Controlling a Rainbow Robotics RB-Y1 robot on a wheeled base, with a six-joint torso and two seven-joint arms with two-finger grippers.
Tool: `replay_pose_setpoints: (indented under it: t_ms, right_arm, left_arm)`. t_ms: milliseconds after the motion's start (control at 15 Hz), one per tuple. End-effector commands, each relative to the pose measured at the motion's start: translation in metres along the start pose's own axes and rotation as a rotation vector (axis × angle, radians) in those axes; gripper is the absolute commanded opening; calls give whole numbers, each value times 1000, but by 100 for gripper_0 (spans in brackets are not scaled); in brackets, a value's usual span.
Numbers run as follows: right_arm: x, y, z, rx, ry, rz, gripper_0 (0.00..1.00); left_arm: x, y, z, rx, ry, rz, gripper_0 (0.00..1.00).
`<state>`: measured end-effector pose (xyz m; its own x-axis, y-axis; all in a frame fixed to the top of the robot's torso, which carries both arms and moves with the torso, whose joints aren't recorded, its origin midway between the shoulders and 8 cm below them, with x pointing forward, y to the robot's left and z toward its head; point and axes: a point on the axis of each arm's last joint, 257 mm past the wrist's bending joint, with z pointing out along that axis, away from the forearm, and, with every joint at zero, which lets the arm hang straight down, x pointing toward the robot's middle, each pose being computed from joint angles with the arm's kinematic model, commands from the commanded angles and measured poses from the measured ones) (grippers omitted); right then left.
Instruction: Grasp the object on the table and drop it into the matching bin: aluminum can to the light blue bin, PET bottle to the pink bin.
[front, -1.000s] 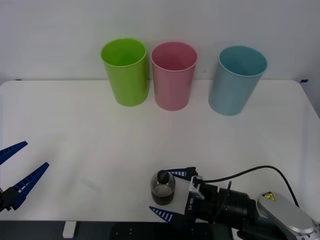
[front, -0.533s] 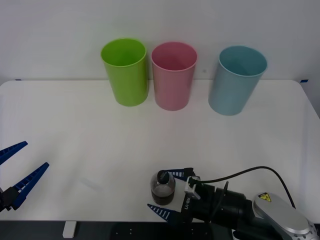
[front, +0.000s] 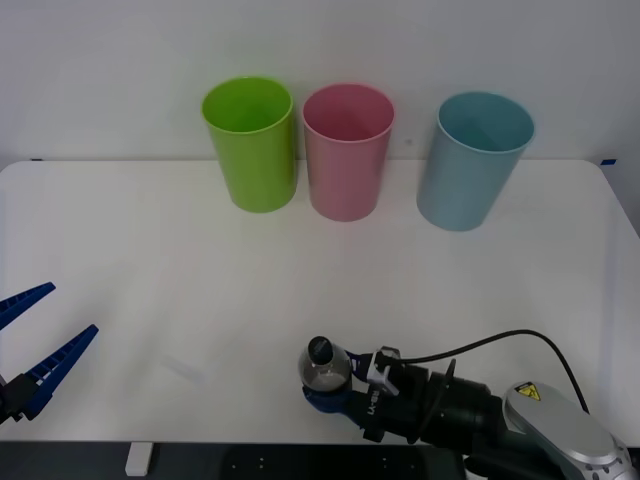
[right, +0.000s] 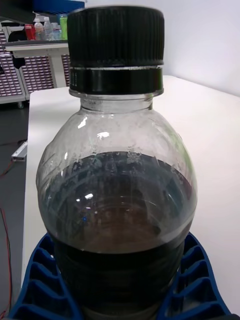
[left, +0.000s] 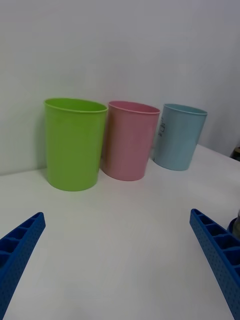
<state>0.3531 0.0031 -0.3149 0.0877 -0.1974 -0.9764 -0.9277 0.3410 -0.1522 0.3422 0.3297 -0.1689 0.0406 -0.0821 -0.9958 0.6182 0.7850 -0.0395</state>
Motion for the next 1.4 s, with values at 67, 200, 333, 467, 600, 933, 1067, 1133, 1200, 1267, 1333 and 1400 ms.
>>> replay_pose_setpoints:
  t_ms: [67, 200, 333, 467, 600, 933, 1067, 1133, 1200, 1267, 1333, 1400]
  right_arm:
    - [2, -12, 0, 36, 11, 2, 0]
    - [0, -24, -4, 65, 13, -2, 0]
    - [-7, -40, -9, 101, 12, -24, 0]
    - [-13, -54, -15, 129, 8, -27, 0]
    - [-20, -66, -21, 150, 2, -31, 0]
    - [-56, -92, -34, 192, -57, 43, 0]
    - [-78, -104, -41, 208, -94, 78, 0]
    - [-86, -110, -45, 216, -109, 100, 0]
    - [-94, -116, -49, 225, -122, 112, 0]
    - [-102, -122, -53, 235, -134, 121, 0]
    - [-110, -127, -57, 242, -147, 127, 0]
    - [-119, -134, -63, 252, -160, 142, 0]
  left_arm:
    - [0, 0, 0, 0, 0, 0, 100]
    - [0, 0, 0, 0, 0, 0, 100]
    - [0, 0, 0, 0, 0, 0, 100]
    - [0, 0, 0, 0, 0, 0, 100]
    - [0, 0, 0, 0, 0, 0, 100]
    - [0, 0, 0, 0, 0, 0, 100]
    - [0, 0, 0, 0, 0, 0, 100]
    - [0, 0, 0, 0, 0, 0, 100]
    - [0, 0, 0, 0, 0, 0, 100]
    - [0, 0, 0, 0, 0, 0, 100]
    - [0, 0, 0, 0, 0, 0, 100]
    - [0, 0, 0, 0, 0, 0, 100]
